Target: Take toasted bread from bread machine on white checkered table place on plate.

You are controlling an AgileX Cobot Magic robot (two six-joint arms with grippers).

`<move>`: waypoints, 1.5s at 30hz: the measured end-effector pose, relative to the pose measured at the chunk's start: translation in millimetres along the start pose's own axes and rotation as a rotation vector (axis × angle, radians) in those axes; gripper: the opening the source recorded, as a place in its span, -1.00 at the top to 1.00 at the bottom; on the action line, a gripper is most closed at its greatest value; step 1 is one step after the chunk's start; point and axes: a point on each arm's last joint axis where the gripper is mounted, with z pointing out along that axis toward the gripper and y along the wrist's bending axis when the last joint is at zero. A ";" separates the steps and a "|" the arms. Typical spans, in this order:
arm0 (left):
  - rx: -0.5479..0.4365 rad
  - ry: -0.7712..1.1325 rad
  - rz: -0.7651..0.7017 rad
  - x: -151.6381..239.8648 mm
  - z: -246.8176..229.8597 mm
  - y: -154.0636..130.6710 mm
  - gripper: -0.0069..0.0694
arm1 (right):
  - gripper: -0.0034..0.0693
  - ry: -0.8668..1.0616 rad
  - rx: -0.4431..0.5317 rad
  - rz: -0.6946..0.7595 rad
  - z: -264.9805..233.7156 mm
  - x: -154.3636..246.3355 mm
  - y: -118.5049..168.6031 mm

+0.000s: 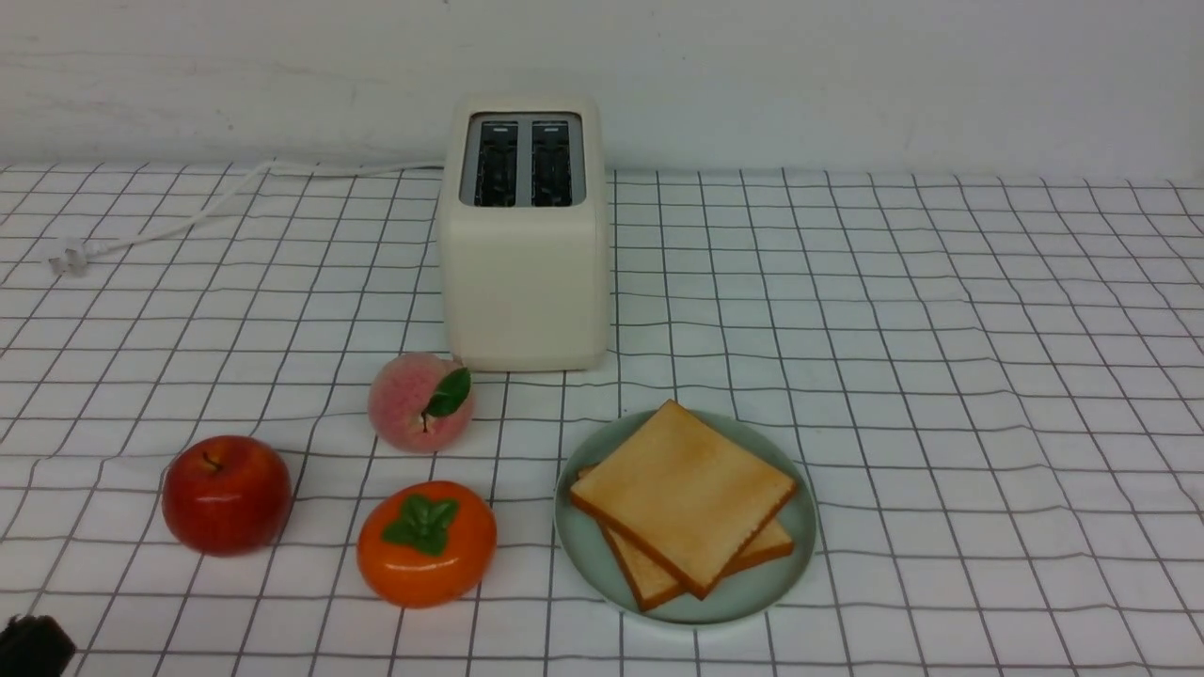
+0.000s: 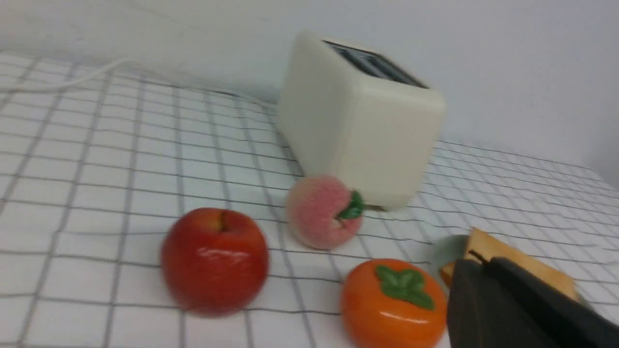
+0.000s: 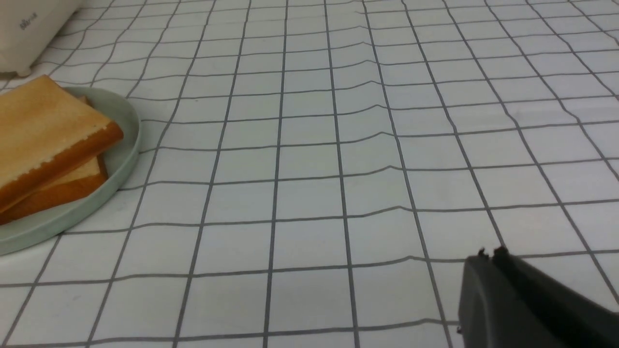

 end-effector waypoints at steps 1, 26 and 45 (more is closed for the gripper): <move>-0.042 -0.002 -0.004 3.6 0.8 3.5 0.85 | 0.92 0.000 0.000 0.000 0.0 0.0 0.0; -0.261 0.209 -0.046 35.1 -1.1 20.7 0.85 | 0.90 0.001 0.000 0.001 0.0 0.1 0.0; -0.261 0.210 -0.046 35.2 -1.1 20.7 0.85 | 0.85 0.001 0.000 0.001 0.0 0.1 0.0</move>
